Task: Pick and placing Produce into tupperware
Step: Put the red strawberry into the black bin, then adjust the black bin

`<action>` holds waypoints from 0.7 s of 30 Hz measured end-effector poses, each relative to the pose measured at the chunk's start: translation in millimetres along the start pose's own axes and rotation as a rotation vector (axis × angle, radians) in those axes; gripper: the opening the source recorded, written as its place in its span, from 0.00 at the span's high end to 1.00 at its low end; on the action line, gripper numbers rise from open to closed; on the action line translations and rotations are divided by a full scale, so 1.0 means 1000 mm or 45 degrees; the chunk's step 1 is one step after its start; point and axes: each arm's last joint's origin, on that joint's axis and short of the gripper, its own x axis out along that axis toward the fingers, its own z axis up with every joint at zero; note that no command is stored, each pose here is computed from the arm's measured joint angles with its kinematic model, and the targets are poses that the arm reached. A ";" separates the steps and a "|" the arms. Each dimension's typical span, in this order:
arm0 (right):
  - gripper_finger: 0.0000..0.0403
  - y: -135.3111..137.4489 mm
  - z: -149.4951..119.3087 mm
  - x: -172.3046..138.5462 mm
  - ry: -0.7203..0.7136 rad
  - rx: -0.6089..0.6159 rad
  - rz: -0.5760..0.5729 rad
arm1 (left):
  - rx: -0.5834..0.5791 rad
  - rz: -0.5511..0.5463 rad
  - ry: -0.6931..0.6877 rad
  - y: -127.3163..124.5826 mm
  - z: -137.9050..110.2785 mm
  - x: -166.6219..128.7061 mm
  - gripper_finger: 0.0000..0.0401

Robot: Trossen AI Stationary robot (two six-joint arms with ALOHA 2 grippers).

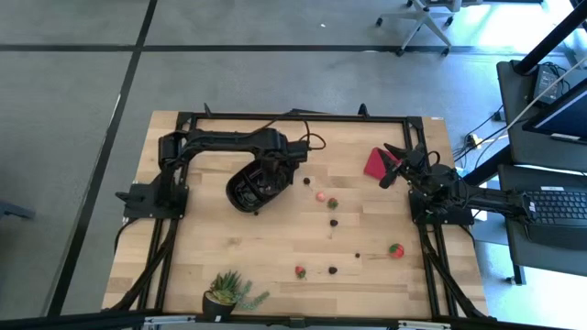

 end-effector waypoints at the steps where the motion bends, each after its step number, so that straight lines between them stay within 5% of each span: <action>1: 0.65 0.000 0.000 0.000 0.000 0.000 0.000 | -0.001 0.000 0.001 0.000 0.000 0.000 1.00; 12: 0.65 0.000 0.000 0.000 0.000 0.000 0.000 | -0.019 -0.006 0.076 -0.002 -0.006 0.000 0.75; 21: 0.65 0.000 0.000 0.000 0.000 0.000 0.000 | 0.292 -0.010 0.171 -0.045 -0.012 -0.007 0.59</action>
